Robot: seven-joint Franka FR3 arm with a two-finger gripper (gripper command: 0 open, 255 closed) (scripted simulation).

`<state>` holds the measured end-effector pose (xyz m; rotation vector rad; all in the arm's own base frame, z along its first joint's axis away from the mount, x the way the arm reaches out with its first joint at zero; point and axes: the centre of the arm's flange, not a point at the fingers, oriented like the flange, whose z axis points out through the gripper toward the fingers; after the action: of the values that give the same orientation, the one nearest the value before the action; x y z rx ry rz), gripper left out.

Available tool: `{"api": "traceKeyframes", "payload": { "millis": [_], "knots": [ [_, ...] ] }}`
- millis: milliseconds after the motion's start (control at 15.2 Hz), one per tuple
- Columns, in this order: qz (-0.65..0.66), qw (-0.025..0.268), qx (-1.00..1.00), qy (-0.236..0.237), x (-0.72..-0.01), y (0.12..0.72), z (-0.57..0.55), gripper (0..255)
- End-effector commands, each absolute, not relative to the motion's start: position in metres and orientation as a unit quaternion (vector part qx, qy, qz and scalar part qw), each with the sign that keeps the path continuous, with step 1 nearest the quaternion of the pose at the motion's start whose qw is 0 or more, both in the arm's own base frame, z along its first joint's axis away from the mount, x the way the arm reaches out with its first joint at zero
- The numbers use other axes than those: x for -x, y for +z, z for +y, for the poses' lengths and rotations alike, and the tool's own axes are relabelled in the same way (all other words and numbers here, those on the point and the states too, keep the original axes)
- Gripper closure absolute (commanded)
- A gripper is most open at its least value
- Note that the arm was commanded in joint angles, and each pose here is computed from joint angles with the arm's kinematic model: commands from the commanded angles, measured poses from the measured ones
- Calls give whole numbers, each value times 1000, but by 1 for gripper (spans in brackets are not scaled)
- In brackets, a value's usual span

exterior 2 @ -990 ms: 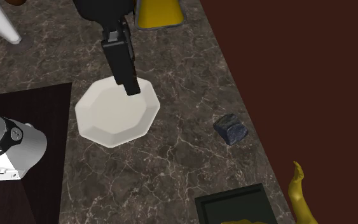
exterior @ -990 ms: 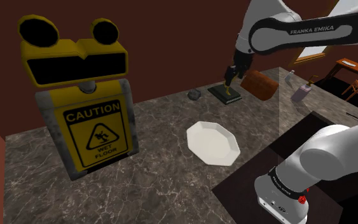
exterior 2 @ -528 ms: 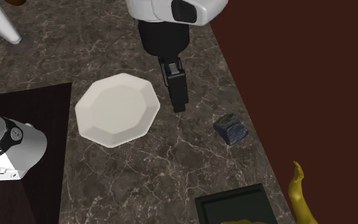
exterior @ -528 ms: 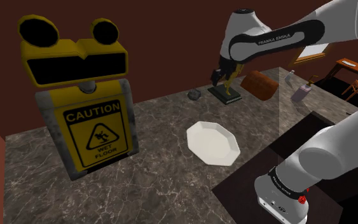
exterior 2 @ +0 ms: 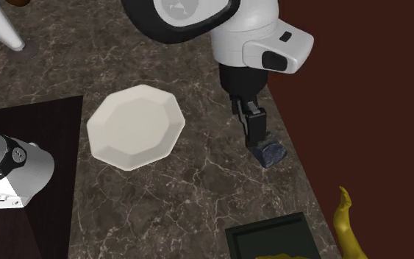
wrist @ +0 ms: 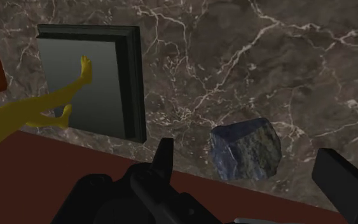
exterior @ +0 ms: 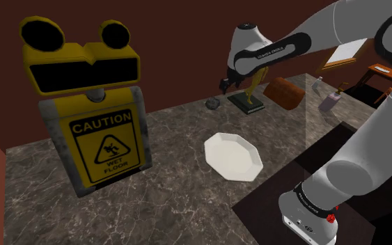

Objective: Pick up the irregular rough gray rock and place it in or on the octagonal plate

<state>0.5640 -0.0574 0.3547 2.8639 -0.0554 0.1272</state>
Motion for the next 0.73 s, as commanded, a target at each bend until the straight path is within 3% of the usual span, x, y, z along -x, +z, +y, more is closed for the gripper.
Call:
{"api": "traceKeyframes", "payload": {
  "millis": [0, 330, 660],
  "knots": [
    [-23, 142, -988, 49, -584, 341, -67, 0],
    [-34, 153, -986, 62, -634, 307, -85, 0],
    [-34, 154, -986, 63, -639, 285, -93, 0]
  ]
}}
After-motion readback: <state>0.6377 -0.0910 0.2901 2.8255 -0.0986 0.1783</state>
